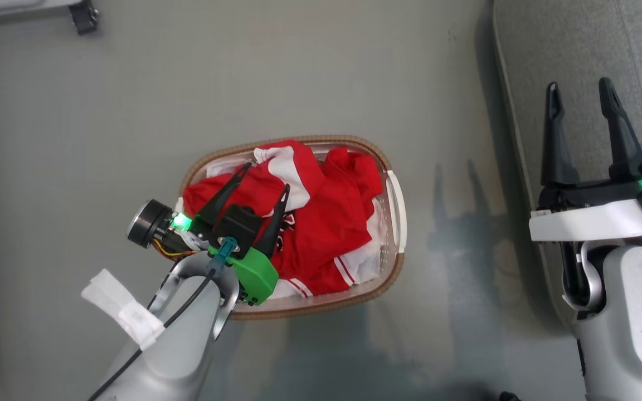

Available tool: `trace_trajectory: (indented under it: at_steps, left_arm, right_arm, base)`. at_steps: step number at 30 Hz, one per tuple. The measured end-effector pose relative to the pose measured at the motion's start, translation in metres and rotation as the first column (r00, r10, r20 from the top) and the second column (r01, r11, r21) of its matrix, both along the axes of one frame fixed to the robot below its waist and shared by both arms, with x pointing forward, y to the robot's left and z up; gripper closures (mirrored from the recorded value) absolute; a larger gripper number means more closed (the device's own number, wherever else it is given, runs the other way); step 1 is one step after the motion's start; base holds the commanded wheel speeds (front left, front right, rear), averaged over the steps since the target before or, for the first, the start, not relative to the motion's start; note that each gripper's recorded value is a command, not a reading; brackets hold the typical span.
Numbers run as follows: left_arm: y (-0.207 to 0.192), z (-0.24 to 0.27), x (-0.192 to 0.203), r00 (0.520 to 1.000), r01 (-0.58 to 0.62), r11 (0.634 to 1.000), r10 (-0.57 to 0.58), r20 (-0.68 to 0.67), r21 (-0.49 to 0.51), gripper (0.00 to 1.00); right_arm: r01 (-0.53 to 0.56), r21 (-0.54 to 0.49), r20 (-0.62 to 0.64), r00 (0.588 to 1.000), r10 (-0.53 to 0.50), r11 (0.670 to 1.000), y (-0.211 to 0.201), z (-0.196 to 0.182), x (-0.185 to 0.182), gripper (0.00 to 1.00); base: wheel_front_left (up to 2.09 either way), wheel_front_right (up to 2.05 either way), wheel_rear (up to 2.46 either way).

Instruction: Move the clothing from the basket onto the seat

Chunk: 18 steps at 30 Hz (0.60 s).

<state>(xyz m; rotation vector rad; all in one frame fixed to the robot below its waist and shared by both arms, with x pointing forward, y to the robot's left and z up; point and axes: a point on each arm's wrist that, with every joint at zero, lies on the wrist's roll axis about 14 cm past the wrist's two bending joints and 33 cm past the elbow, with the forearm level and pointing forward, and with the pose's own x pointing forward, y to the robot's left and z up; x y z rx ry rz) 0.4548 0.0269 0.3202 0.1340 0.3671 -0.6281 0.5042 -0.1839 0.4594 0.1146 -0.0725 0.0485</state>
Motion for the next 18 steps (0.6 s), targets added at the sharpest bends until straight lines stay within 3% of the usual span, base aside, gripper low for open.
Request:
trace_trajectory:
  at_steps: [11, 18]
  left_arm:
    - [-0.021, -0.130, -0.029, 0.933, 0.254, 0.957, -0.205, -0.294, 0.139, 0.00]
    - [-0.010, -0.179, -0.022, 0.919, 0.268, 0.934, -0.174, -0.354, 0.238, 0.00]
  right_arm:
    - [0.059, 0.002, -0.126, 0.990, -0.058, 0.998, -0.025, -0.069, 0.014, 0.00]
    - [0.092, -0.019, -0.181, 0.979, -0.094, 0.996, -0.041, -0.097, 0.013, 0.00]
  base:
    - [0.00, 0.00, 0.00]
    - [0.00, 0.00, 0.00]
